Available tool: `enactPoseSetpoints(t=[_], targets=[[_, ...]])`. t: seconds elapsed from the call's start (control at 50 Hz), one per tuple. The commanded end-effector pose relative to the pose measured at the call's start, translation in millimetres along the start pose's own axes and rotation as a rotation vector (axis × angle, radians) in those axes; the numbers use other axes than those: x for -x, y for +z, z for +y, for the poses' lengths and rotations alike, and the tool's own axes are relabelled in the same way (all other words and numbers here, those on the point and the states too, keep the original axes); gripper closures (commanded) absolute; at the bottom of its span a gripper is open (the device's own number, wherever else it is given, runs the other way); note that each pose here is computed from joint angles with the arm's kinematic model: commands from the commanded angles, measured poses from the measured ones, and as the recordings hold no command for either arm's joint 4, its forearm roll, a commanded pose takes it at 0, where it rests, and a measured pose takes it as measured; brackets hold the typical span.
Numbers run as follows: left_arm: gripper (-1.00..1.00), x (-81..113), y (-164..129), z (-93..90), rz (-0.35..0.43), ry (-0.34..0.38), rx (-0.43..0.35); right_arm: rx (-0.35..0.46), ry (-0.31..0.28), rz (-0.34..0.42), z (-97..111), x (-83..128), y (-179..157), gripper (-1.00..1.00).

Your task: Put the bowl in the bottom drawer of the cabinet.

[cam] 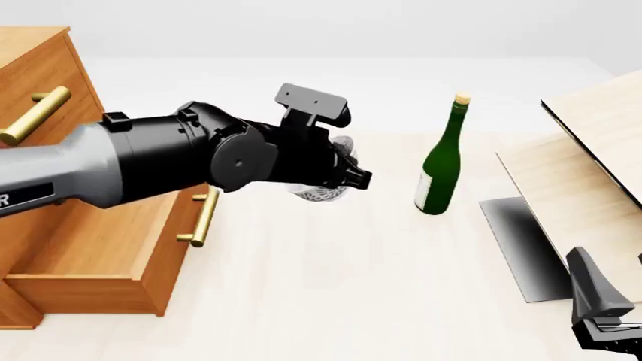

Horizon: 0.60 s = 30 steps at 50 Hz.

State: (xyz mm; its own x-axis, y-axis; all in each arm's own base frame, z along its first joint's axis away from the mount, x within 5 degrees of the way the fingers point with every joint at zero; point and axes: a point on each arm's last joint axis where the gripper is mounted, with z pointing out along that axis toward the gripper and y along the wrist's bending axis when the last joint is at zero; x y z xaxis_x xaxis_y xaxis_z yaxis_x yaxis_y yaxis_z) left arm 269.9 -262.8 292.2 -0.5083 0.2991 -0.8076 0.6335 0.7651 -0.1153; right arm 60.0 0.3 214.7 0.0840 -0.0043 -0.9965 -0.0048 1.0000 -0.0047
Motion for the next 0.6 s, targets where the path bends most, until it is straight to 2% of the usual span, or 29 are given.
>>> enactPoseSetpoints(t=[0.02,0.18,0.32,0.38,0.6], targets=[[1.0,6.0,-18.0,9.4,-0.03,0.012,0.021,0.0,0.0,0.0,0.0,0.0,0.0,-1.0],[1.0,8.4,-35.3,22.3,-0.047,0.01,0.051,0.0,0.0,0.0,0.0,0.0,0.0,-1.0],[1.0,6.0,-53.8,41.2,-0.07,-0.017,0.098,0.0,0.0,0.0,0.0,0.0,0.0,-1.0],[1.0,3.7,-64.2,54.5,-0.083,-0.052,0.133,0.0,0.0,0.0,0.0,0.0,0.0,-1.0],[1.0,-0.4,-80.0,66.2,-0.105,-0.095,0.166,0.0,0.0,0.0,0.0,0.0,0.0,-1.0]])
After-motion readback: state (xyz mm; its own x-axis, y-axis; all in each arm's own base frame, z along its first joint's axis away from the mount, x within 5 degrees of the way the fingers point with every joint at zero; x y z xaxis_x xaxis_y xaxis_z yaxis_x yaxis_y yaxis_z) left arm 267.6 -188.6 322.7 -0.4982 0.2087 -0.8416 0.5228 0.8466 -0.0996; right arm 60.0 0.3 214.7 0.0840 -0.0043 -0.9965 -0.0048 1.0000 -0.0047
